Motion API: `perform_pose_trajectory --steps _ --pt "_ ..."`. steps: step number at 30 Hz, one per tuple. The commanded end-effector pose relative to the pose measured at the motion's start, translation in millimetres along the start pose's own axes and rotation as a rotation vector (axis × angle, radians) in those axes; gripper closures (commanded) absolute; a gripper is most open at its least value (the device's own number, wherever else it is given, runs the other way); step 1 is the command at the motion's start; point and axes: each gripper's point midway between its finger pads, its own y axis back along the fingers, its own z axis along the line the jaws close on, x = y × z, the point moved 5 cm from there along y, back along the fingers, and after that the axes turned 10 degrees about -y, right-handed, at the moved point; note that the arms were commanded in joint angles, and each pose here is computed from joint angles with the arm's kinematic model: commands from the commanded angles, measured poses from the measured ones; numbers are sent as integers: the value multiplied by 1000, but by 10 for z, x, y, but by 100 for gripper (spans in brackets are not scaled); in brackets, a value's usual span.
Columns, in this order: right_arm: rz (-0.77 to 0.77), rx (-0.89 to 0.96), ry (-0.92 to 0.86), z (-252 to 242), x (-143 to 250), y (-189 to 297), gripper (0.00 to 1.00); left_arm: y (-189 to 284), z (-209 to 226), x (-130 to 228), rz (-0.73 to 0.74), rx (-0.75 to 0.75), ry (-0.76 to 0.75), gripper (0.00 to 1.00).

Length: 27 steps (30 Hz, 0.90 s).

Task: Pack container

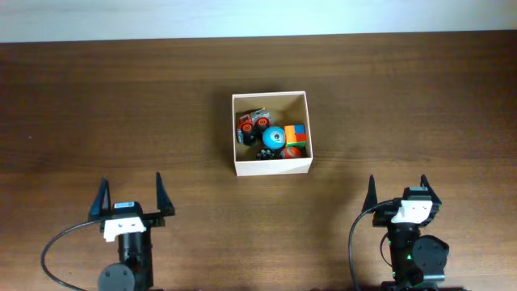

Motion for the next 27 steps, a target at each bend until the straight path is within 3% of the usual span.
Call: perform_pose_trajectory --steps 1,9,13,17,27 --pt "4 3 9 -11 25 1 1 7 -25 66 24 18 -15 1" --pt "4 3 9 -11 25 1 1 71 -141 495 243 86 -27 1" --pt "4 2 9 -10 25 1 1 70 -144 489 239 90 -35 1" --pt "4 2 9 -10 25 1 1 77 -241 464 210 182 -137 1" --pt "4 2 9 -10 25 1 1 74 -268 510 233 202 -137 1"
